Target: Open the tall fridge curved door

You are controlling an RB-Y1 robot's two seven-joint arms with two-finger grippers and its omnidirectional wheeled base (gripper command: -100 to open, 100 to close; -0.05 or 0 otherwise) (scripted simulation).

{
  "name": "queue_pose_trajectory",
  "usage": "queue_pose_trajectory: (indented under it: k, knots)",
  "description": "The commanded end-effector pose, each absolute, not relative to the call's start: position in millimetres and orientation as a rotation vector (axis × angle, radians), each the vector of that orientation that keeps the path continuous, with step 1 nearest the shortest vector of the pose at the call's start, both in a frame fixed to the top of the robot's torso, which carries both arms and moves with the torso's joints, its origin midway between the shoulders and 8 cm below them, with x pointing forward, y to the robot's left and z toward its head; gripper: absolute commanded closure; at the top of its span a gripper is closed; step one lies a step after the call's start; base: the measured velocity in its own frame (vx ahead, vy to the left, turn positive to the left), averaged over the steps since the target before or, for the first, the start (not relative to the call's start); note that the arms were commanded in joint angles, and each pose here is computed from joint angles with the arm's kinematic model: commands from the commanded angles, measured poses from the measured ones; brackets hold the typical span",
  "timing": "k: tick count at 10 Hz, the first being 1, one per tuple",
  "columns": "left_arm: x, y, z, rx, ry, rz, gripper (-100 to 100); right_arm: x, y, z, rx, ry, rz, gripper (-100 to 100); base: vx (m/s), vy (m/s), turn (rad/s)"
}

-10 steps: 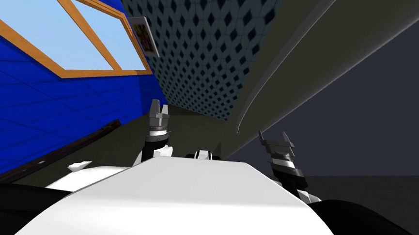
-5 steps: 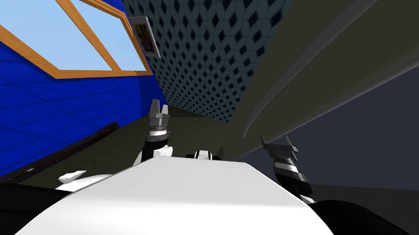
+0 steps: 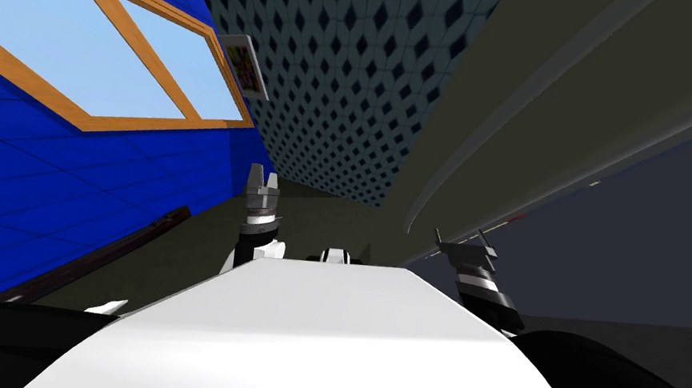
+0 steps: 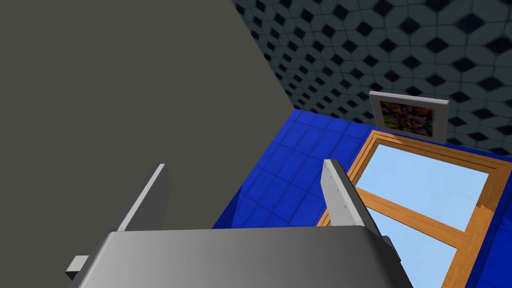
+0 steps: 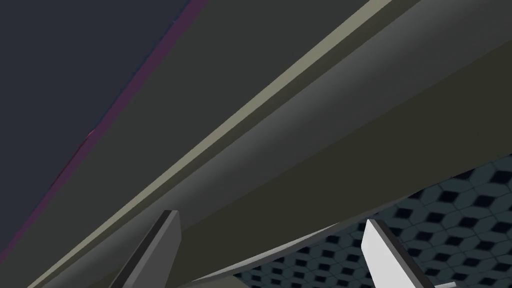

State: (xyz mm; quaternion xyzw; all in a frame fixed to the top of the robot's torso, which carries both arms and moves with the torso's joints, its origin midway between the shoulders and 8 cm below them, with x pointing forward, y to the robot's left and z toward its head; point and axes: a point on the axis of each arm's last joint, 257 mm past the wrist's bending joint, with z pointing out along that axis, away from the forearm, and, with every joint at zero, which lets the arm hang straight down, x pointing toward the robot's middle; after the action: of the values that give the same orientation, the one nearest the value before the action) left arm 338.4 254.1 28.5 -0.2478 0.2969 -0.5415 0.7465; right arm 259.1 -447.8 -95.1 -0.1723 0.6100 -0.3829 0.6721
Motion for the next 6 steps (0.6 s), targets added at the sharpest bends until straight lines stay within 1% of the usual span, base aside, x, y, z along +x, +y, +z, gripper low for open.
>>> queue_pose_trajectory:
  k: [1, 4, 6]
  knots:
    - [338.4, 254.1, 28.5, -0.542, 0.65, -1.185, 0, 251.4, -459.9, -108.0, -0.436, 1.417, -0.943, -100, 0.09, 0.124, -0.018]
    - [338.4, 254.1, 28.5, -0.542, 0.65, -1.185, 0, 245.5, -467.8, -113.8, -0.488, 1.44, -1.007, -100, 0.087, 0.092, -0.014]
    - [338.4, 254.1, 28.5, -0.542, 0.65, -1.185, 0, 245.7, -458.6, -91.6, -0.493, 1.397, -1.0, -100, -0.003, 0.049, -0.056]
